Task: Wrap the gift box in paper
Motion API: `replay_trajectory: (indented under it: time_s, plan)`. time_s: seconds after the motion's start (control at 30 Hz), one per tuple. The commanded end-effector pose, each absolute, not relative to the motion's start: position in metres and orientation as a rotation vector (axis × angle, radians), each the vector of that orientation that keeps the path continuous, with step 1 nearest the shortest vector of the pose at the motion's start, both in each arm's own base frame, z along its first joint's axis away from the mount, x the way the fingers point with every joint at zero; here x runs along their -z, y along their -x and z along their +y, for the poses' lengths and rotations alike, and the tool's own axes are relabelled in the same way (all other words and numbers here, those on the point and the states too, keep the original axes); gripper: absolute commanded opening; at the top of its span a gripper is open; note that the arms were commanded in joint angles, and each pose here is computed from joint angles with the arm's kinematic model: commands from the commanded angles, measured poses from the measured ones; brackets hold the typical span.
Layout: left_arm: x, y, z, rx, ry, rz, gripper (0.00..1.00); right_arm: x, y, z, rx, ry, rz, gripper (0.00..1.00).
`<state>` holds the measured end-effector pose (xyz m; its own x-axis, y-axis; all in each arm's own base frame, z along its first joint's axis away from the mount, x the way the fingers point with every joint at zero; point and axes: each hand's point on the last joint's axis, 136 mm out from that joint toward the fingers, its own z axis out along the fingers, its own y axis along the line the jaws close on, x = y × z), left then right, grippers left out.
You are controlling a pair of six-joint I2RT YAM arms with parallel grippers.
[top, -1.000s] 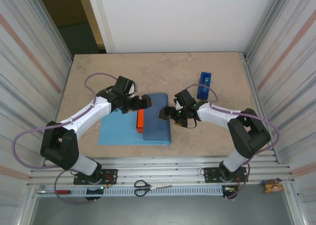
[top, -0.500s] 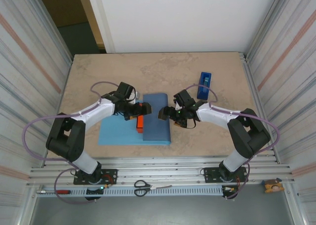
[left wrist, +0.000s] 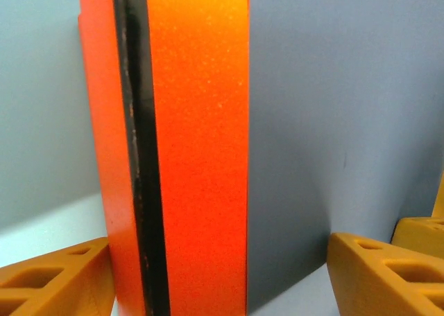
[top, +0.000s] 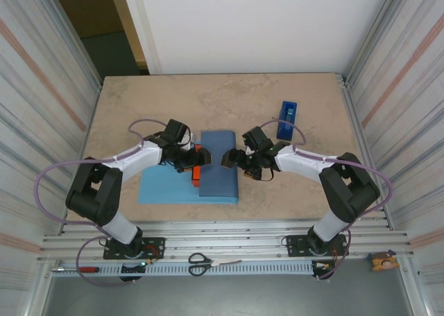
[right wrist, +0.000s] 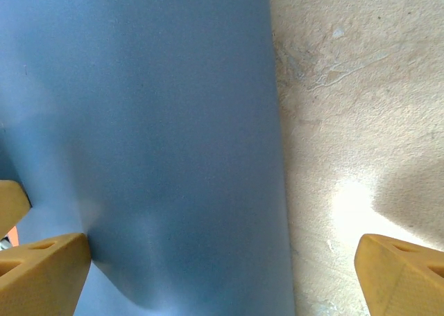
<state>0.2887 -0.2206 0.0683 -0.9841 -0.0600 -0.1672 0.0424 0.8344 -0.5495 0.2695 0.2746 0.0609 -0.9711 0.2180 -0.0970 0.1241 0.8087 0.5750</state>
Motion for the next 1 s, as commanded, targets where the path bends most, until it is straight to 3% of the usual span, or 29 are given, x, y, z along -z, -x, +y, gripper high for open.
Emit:
replay_trajectory:
  time_s: [0.0, 0.47, 0.97]
  plan:
    - [-0.060, -0.283, -0.222, 0.863, 0.010, 2.861, 0.74, -0.052, -0.266, 0.271, -0.841, -0.311, 2.852, 0.96]
    - [-0.053, -0.277, -0.217, 0.847, 0.019, 2.880, 0.59, -0.049, -0.263, 0.275, -0.820, -0.309, 2.855, 0.97]
    - [-0.042, -0.271, -0.200, 0.702, 0.020, 2.927, 0.54, -0.087, -0.279, 0.279, -0.922, -0.199, 2.734, 1.00]
